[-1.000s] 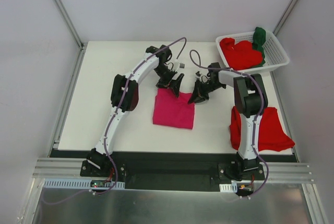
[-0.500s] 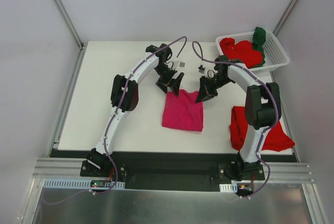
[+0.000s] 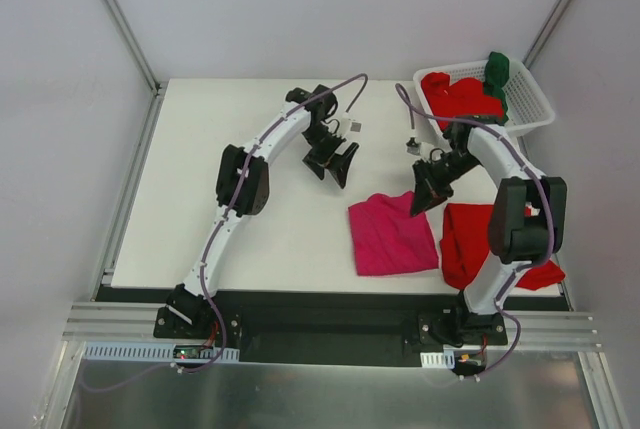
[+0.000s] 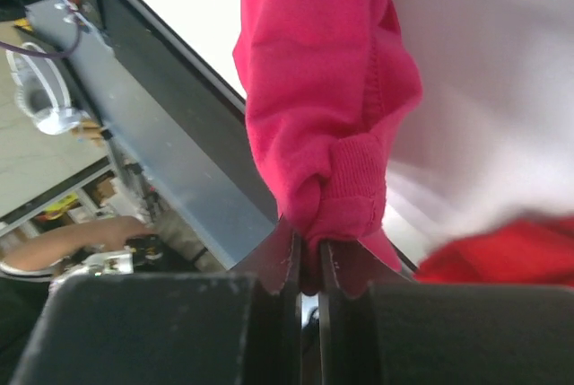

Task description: Fold and stack the t-shirts

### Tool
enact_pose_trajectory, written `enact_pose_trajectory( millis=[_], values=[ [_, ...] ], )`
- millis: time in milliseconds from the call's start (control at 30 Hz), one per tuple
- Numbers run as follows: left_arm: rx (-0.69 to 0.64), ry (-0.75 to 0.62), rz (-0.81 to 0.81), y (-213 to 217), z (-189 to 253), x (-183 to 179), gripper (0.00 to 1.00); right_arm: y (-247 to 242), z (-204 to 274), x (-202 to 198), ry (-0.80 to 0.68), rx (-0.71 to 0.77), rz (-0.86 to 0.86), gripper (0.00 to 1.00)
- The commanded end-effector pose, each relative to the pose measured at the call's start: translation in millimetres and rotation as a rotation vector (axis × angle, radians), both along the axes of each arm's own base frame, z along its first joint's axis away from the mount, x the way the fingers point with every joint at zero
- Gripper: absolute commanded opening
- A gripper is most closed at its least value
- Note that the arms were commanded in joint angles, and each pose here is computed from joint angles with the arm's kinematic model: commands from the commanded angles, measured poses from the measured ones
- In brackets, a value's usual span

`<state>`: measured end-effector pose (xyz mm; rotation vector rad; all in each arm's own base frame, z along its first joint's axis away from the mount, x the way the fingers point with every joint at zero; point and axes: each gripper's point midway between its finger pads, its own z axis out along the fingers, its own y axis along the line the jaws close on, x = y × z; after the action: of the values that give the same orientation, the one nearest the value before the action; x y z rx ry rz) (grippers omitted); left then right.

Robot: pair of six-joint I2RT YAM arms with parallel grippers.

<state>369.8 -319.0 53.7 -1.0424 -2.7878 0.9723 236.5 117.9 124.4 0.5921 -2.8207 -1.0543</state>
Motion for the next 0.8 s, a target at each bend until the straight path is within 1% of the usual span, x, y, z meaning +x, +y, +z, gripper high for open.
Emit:
enact_pose_trajectory(
  millis=[0, 233, 400, 533, 767],
  values=[
    [-0.042, -0.091, -0.043, -11.1, 36.2, -1.1, 0.99, -29.8, 31.7, -23.2, -0.025, -0.033, 0.053, 0.01],
    [-0.039, -0.103, -0.061, -16.6, 37.9, -5.1, 0.99, -63.3, 42.6, -32.2, -0.042, -0.074, 0.056, 0.01],
    [-0.034, -0.107, -0.068, -17.3, 37.3, -6.3, 0.99, -84.9, 45.9, -37.7, -0.018, -0.090, 0.030, 0.01],
    [-0.035, -0.115, -0.071, -17.7, 39.1, -6.0, 0.99, -92.4, 56.5, -46.2, -0.004, -0.088, 0.020, 0.01],
    [-0.041, -0.107, -0.070, -18.5, 37.9, -6.0, 0.99, -110.0, 68.1, -43.7, -0.078, -0.153, -0.003, 0.01]
  ],
)
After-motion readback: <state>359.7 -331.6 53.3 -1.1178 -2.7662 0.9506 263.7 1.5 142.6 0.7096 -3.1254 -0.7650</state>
